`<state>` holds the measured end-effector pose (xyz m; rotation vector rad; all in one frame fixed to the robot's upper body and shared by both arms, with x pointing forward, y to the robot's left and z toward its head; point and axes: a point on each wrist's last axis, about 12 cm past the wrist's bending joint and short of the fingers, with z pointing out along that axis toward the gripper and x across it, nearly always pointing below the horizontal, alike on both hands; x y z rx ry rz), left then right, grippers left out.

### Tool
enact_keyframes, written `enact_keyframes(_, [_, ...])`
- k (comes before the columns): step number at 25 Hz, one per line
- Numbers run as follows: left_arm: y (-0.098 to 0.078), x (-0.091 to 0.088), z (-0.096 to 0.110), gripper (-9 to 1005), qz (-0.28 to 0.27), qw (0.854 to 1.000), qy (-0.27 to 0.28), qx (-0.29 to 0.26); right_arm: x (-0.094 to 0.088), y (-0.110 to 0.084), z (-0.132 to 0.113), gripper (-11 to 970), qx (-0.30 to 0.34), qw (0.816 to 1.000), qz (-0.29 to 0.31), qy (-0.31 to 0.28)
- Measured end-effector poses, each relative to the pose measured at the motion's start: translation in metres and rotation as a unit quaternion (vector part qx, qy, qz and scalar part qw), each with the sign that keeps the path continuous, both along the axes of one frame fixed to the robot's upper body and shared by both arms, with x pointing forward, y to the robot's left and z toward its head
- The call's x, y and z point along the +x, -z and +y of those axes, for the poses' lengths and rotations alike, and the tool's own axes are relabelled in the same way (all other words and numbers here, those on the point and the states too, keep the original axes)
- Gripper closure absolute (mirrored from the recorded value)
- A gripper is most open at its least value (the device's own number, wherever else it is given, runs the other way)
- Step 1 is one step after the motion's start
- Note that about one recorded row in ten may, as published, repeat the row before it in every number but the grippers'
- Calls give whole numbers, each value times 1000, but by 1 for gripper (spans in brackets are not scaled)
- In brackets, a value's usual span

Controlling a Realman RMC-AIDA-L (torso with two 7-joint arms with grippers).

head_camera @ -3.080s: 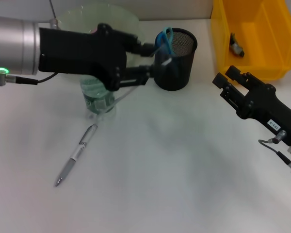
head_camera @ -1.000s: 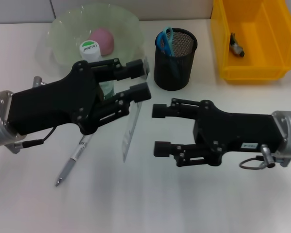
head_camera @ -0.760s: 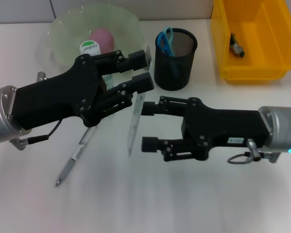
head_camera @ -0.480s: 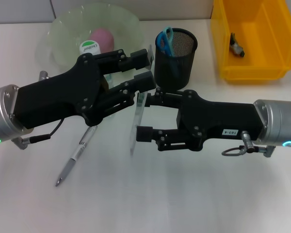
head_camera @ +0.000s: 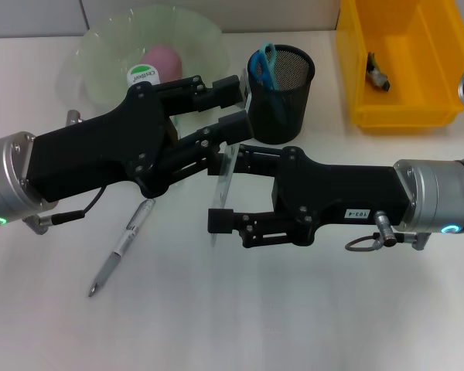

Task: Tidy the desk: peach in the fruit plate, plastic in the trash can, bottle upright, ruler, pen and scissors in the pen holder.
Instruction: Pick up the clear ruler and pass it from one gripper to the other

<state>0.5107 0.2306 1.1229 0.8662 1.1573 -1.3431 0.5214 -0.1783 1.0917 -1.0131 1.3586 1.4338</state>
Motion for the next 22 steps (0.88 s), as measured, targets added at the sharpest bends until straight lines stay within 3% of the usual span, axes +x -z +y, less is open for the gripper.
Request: enact_keyframes(22, [2,0,0,582,5,1000,-2,0,1,1,0,183,-3,1000,-1,3])
